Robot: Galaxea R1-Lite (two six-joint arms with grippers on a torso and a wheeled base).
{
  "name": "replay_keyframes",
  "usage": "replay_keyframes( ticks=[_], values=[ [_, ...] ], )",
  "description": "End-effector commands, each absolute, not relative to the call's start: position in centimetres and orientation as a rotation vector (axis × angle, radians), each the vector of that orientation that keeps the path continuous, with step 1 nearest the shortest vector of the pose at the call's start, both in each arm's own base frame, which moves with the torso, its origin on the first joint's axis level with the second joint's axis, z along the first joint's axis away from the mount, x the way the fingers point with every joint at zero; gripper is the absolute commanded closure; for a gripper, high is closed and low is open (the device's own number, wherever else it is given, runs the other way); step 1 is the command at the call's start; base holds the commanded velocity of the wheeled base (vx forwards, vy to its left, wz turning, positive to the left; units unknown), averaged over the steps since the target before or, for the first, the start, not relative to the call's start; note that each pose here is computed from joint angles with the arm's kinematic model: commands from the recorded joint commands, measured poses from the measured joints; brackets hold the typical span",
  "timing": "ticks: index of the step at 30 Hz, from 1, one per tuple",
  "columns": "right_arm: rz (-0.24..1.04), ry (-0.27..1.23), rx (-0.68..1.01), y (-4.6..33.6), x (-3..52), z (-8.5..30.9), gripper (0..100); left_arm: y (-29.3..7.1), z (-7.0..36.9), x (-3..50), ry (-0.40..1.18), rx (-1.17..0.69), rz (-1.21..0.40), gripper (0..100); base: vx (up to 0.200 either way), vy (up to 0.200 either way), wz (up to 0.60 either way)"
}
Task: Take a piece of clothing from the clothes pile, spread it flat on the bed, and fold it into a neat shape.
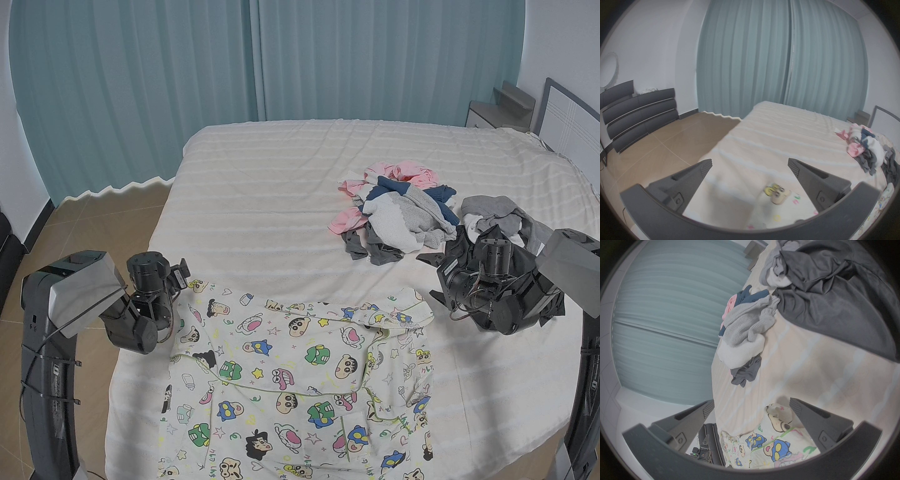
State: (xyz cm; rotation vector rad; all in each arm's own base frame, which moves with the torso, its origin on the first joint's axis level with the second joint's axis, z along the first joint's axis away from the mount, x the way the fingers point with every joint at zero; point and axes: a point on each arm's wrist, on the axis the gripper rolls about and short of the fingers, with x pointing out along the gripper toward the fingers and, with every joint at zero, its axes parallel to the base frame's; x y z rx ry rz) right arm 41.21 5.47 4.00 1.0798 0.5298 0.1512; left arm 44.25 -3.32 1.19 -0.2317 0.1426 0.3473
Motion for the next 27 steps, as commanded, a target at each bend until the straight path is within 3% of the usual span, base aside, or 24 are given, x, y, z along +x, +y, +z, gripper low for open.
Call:
replay_keyframes(
  ticks=[1,6,10,19,23,27],
  values=[
    [0.150,0.502,1.085,4.8,40.4,5.6,0,-0.7,3.3,44.5,0.077,-0.264,0.401,0,0.000,0.000,0.00],
    [0.155,0.554,1.076,5.8,39.0,5.8,0,-0.1,3.9,41.9,0.127,-0.291,0.416,0,0.000,0.000,0.00],
    [0.125,0.623,1.063,6.6,38.6,5.2,0,-0.7,3.5,36.4,0.282,-0.354,0.325,0,0.000,0.000,0.00],
    [0.123,0.617,0.955,6.3,38.7,4.6,0,-1.7,2.8,26.5,0.534,-0.608,0.236,0,0.000,0.000,0.00],
    [0.104,0.621,0.877,6.6,38.9,3.4,0,-1.9,2.7,24.9,0.597,-0.793,0.189,0,0.000,0.000,0.00],
    [0.106,0.626,0.812,7.3,38.6,2.9,0,-2.0,2.4,24.1,0.677,-0.857,0.107,0,0.000,0.000,0.00]
  ],
)
